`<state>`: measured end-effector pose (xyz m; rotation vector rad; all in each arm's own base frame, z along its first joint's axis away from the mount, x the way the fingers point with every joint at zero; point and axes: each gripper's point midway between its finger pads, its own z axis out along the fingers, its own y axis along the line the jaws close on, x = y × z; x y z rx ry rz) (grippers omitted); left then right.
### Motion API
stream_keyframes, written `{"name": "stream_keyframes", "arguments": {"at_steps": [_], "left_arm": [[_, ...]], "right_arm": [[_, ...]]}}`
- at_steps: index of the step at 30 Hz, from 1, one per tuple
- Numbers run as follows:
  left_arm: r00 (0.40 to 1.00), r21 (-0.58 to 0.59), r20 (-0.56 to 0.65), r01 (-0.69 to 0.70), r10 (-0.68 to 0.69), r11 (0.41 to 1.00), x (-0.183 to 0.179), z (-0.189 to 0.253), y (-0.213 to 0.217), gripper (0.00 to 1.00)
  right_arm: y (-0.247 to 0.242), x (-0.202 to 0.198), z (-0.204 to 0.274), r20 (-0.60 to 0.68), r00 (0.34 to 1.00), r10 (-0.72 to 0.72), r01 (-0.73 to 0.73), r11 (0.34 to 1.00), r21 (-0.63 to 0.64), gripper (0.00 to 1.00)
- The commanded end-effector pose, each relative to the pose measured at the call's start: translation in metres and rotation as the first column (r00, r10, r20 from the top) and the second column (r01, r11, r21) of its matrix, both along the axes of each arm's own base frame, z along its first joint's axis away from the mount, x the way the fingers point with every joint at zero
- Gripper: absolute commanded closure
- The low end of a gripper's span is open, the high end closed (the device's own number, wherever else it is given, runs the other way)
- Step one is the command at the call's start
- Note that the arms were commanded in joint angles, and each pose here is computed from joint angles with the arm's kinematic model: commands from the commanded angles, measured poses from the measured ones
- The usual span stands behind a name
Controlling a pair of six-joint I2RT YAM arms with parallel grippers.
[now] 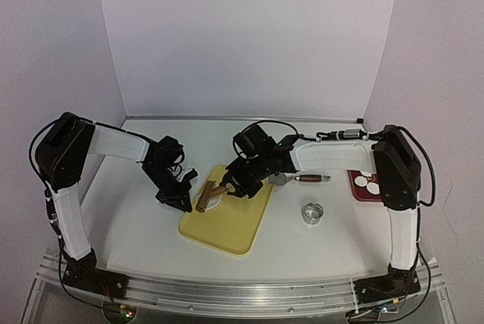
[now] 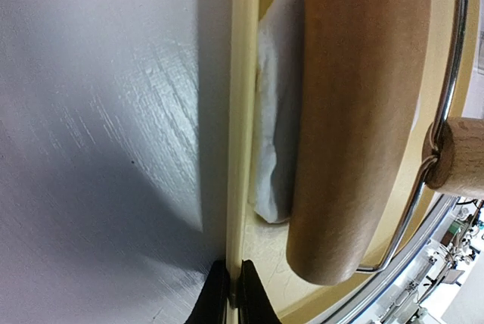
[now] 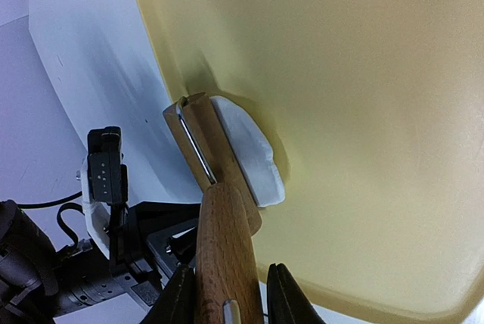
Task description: Roll out the dumpling wrappers from the dough
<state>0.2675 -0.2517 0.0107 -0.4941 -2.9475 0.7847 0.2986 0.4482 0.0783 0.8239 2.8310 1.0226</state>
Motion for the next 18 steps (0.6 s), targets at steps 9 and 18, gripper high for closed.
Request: {"name": "stream_keyframes", "arguments": {"at_steps": [9, 18], "left_arm": [[1.000, 0.073, 0.006, -0.028, 0.028, 0.997, -0.002, -0.012, 0.018, 1.00], [0.998, 0.125, 0.038, -0.064, 0.059, 0.990, 0.005, -0.013, 0.028, 1.00]], "right_arm": [[-0.100, -0.071, -0.129, -0.313, 0.949, -0.025, -0.131, 0.875, -0.466, 1.00], [-0.161, -0.092, -0.127, -0.343, 0.934, -0.105, -0.101, 0.841, -0.532, 1.00]]}}
